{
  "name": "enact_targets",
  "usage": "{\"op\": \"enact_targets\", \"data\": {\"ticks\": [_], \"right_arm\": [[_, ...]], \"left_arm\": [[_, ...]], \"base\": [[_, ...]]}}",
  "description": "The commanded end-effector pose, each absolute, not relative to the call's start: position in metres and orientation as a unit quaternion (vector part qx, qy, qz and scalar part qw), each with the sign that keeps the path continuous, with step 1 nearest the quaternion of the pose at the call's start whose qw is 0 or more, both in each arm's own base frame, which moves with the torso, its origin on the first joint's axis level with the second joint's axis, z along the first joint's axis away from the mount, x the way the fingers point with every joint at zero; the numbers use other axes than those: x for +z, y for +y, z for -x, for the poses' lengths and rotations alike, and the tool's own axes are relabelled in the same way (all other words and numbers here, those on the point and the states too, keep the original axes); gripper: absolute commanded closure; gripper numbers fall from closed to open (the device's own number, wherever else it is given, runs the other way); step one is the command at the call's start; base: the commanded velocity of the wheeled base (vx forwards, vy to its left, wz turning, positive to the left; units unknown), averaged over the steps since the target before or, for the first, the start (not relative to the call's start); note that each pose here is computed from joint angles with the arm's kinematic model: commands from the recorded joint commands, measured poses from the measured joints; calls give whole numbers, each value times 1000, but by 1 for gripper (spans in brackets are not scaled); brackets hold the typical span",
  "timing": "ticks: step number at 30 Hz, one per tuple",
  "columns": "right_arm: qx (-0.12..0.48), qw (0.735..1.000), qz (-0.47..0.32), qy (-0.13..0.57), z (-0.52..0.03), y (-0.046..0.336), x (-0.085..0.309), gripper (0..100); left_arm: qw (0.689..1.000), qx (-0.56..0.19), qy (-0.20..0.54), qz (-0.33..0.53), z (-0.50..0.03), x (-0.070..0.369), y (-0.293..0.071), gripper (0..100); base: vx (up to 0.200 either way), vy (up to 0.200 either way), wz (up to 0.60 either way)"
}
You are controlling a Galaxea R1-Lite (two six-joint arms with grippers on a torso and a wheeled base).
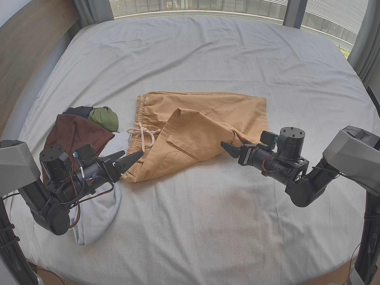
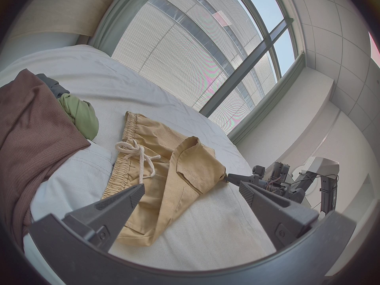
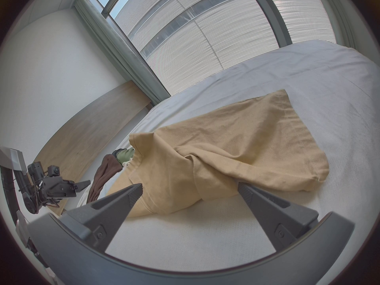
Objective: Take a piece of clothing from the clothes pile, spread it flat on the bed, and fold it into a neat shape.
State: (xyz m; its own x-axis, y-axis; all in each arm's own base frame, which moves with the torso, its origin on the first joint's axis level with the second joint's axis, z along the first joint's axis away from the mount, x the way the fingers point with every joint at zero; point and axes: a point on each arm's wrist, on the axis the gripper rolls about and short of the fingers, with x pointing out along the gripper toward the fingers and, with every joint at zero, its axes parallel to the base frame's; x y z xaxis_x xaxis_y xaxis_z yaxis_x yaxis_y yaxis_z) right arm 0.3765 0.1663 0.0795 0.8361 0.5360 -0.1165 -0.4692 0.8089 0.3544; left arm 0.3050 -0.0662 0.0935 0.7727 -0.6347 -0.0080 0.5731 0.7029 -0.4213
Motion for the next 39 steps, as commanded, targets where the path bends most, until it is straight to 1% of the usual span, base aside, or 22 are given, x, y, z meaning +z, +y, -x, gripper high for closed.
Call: {"op": "enact_targets", "data": {"ticks": [1, 9, 23, 30, 31, 39], "right_arm": [[263, 944, -155, 122, -379, 167, 65, 0], [261, 944, -154, 130, -383, 169, 47, 0], [256, 946, -156, 121, -387, 164, 50, 0], [259, 947, -157, 110, -396, 169, 41, 0], [260, 946, -158, 108, -397, 169, 41, 100], [266, 946, -160, 94, -396, 170, 44, 100]], "left_arm": [[920, -328, 75, 202, -305, 94, -66, 0], [920, -328, 74, 202, -305, 95, -66, 0], [919, -329, 74, 202, -305, 95, -66, 0], [920, -329, 74, 202, -304, 95, -66, 0], [920, -329, 74, 202, -304, 95, -66, 0], [919, -330, 76, 202, -305, 94, -67, 0]], "base": [[0, 0, 0], [0, 0, 0], [0, 0, 0], [0, 0, 0], [0, 0, 0], [0, 0, 0]]}}
